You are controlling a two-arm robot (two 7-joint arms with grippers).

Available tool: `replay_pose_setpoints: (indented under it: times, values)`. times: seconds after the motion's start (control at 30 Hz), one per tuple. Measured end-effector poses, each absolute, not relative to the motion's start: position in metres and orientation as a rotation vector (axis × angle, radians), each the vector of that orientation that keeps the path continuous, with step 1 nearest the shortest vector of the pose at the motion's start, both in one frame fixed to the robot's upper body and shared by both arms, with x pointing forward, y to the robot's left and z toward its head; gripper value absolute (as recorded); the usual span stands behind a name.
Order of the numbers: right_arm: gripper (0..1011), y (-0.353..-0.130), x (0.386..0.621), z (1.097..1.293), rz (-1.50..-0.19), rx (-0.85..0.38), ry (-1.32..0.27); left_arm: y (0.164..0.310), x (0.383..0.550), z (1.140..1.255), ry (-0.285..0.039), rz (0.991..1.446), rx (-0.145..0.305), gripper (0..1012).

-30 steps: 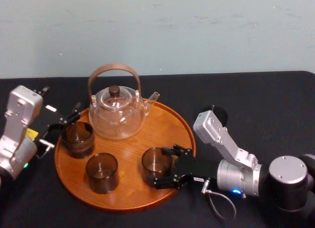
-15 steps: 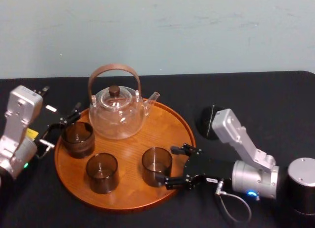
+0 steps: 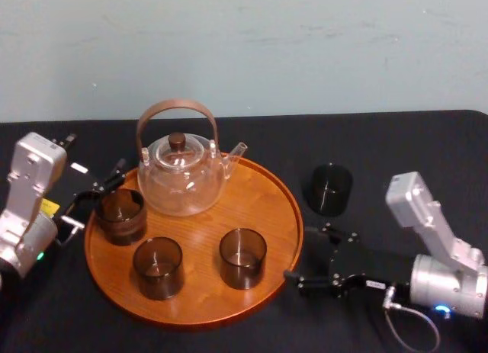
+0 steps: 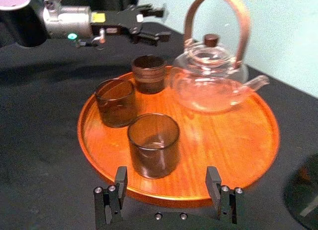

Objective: Pick up the glass from the table and place it on the tray.

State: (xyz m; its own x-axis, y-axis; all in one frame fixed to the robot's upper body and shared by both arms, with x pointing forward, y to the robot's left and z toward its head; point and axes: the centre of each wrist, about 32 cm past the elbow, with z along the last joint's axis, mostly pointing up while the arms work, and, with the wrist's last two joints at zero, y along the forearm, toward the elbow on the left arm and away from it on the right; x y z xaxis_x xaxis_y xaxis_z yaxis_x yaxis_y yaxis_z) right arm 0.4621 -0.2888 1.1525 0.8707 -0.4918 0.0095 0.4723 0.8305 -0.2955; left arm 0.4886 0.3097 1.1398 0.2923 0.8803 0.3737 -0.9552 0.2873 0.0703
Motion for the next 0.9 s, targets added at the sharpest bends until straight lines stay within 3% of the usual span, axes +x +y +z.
replay_pose_setpoints:
  times: [0.37,0.9]
  values:
    - [1002,-0.313,0.453,1.159,-0.657,-0.25,0.056,0.31,0.489,1.14,-0.285,1.248,0.304,1001]
    - [1002,-0.315,0.461,1.166,-0.906,-0.277,0.133,0.31,0.489,1.14,-0.285,1.248,0.305,1001]
